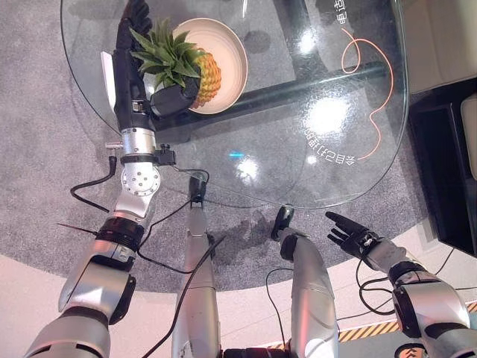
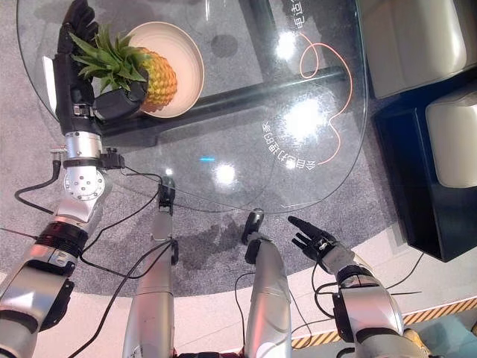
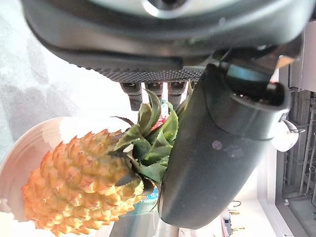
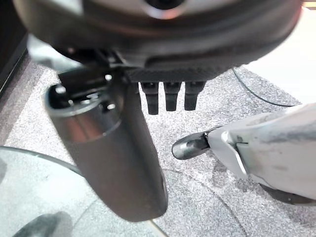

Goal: Pick up the fruit to the plate

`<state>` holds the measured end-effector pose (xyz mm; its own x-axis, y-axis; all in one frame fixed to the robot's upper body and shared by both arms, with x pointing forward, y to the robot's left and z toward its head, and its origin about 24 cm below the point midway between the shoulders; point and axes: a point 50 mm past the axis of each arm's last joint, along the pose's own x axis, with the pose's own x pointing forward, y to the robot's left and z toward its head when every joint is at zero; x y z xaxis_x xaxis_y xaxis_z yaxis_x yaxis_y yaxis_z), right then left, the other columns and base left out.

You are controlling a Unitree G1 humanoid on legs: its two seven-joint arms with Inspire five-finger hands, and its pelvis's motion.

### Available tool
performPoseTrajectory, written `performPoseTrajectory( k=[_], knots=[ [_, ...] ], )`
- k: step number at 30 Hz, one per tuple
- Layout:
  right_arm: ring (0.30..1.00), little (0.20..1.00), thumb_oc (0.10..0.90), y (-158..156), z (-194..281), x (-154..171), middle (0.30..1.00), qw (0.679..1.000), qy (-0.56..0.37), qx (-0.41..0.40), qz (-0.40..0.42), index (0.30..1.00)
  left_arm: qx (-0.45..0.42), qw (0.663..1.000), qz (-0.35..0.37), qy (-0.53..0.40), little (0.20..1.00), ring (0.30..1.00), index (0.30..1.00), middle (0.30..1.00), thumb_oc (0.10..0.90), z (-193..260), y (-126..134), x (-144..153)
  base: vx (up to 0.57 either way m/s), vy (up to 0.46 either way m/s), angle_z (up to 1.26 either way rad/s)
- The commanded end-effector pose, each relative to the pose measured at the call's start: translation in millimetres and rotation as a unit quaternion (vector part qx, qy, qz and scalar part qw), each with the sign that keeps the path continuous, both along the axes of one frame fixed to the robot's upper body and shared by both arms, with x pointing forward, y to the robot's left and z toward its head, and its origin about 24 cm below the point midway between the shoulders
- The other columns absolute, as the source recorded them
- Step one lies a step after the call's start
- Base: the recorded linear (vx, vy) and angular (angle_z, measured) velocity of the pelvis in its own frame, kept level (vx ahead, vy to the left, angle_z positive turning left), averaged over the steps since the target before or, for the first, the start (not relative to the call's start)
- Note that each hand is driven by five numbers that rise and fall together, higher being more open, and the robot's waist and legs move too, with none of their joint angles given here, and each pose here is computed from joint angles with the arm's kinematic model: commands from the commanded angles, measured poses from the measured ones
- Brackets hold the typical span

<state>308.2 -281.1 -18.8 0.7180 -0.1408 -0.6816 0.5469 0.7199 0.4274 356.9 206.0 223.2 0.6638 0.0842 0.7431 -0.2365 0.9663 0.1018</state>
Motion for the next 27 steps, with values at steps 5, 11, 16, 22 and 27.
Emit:
performPoseTrajectory(
  k=[5, 11, 16, 22, 27],
  knots=[
    [0.9, 0.9, 0.8, -31, -22, -39, 0.9, 0.997, 0.052, -0.02, -0.045, 0.9, -0.008, 0.989, -0.035, -0.146, 0.9, 0.9, 0.9, 0.9, 0.8, 56, -9, -18, 0.0, 0.0, 0.0],
    [0.9, 0.9, 0.8, -32, -21, -38, 0.9, 0.998, 0.05, -0.02, -0.045, 0.9, -0.009, 0.987, -0.041, -0.157, 0.9, 0.9, 0.9, 0.9, 0.8, 61, -10, -20, 0.0, 0.0, 0.0],
    [0.9, 0.9, 0.8, -36, -17, -38, 0.9, 0.997, 0.05, -0.023, -0.048, 0.9, -0.004, 0.985, -0.055, -0.166, 0.9, 0.9, 0.9, 0.9, 0.8, 64, -14, -23, 0.0, 0.006, 0.01],
    [0.9, 0.9, 0.8, -39, -18, -40, 0.9, 0.997, 0.052, -0.026, -0.051, 0.9, 0.001, 0.981, -0.074, -0.18, 0.9, 0.9, 0.9, 0.9, 0.8, 67, -21, -28, 0.0, 0.0, 0.0],
    [0.9, 0.9, 0.8, -39, -18, -40, 0.9, 0.997, 0.051, -0.024, -0.052, 0.9, 0.005, 0.98, -0.081, -0.184, 0.9, 0.9, 0.9, 0.9, 0.8, 69, -25, -31, 0.0, 0.0, 0.0]
  ],
)
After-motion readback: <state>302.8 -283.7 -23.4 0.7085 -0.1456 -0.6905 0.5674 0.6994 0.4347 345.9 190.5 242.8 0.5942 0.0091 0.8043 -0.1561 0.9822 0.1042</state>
